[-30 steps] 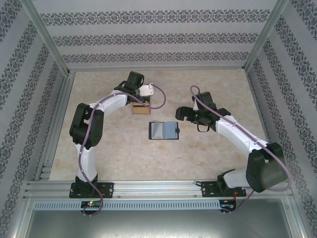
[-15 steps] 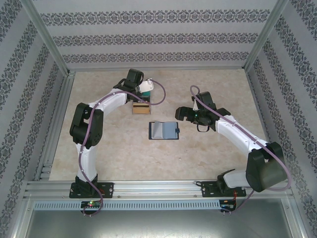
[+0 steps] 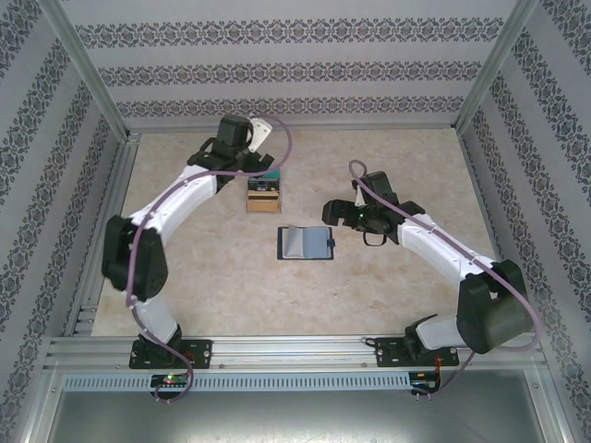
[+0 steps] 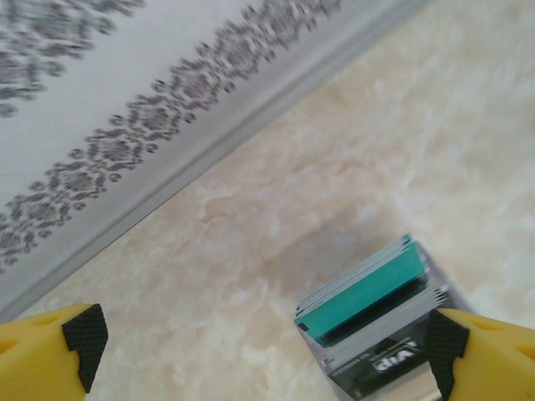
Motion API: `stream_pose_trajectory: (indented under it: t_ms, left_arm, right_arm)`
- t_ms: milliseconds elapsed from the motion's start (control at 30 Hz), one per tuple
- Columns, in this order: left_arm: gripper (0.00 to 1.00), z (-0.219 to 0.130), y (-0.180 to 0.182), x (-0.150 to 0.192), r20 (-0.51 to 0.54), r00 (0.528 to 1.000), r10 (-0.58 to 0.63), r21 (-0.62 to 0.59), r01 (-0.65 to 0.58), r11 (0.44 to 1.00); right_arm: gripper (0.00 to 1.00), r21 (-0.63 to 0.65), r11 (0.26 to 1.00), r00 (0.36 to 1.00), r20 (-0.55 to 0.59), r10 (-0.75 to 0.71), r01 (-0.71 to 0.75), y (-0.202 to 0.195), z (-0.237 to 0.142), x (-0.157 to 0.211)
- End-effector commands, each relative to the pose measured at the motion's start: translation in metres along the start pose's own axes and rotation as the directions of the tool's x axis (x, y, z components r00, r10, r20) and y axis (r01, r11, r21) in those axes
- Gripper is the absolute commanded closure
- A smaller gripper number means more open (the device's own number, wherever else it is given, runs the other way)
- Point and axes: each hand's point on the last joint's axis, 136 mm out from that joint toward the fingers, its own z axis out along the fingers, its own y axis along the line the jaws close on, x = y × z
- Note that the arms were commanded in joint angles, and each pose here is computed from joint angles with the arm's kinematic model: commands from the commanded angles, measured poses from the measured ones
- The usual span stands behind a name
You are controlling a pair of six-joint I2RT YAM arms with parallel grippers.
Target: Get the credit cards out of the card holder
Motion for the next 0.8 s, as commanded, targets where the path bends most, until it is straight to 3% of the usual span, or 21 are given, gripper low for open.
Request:
stream_pose_trajectory:
  t_ms: [0,100,200,300,467,767]
  left_arm:
    - [0.01,-0.033,0.016,-0.002,0.045,0.941,-0.337,-0.006,0.337,0.941]
    - [0.01,-0.05,0.023,0.01,0.035,0.84,-0.542,-0.02,0.543,0.84]
    - [0.01,-0.059,0.024,0.04,-0.075,0.698,-0.712,-0.065,0.709,0.702]
    - [0.01,-0.064,0.004,0.059,-0.164,0.656,-0.737,-0.022,0.744,0.668]
    - [0.01,-0.076,-0.014,0.098,-0.17,0.568,-0.805,-0.013,0.816,0.579]
    - [0.02,-0.089,-0.045,0.147,-0.243,0.476,-0.845,0.002,0.872,0.49]
  right_arm:
    - [0.02,0.012,0.999,1.0,0.0,-0.029,0.029,0.006,0.004,0.0]
    - [0.02,0.014,0.999,0.999,-0.014,-0.05,0.05,0.01,0.009,0.006]
    - [0.03,0.013,0.998,0.997,-0.042,-0.061,0.061,0.013,0.017,0.014]
    - [0.07,0.012,0.998,0.995,-0.066,-0.068,0.069,0.014,0.024,0.023]
    - [0.02,0.027,0.997,0.993,-0.095,-0.067,0.07,0.011,0.032,0.036]
    - [0.02,0.053,0.996,0.991,-0.119,-0.064,0.07,0.004,0.038,0.047]
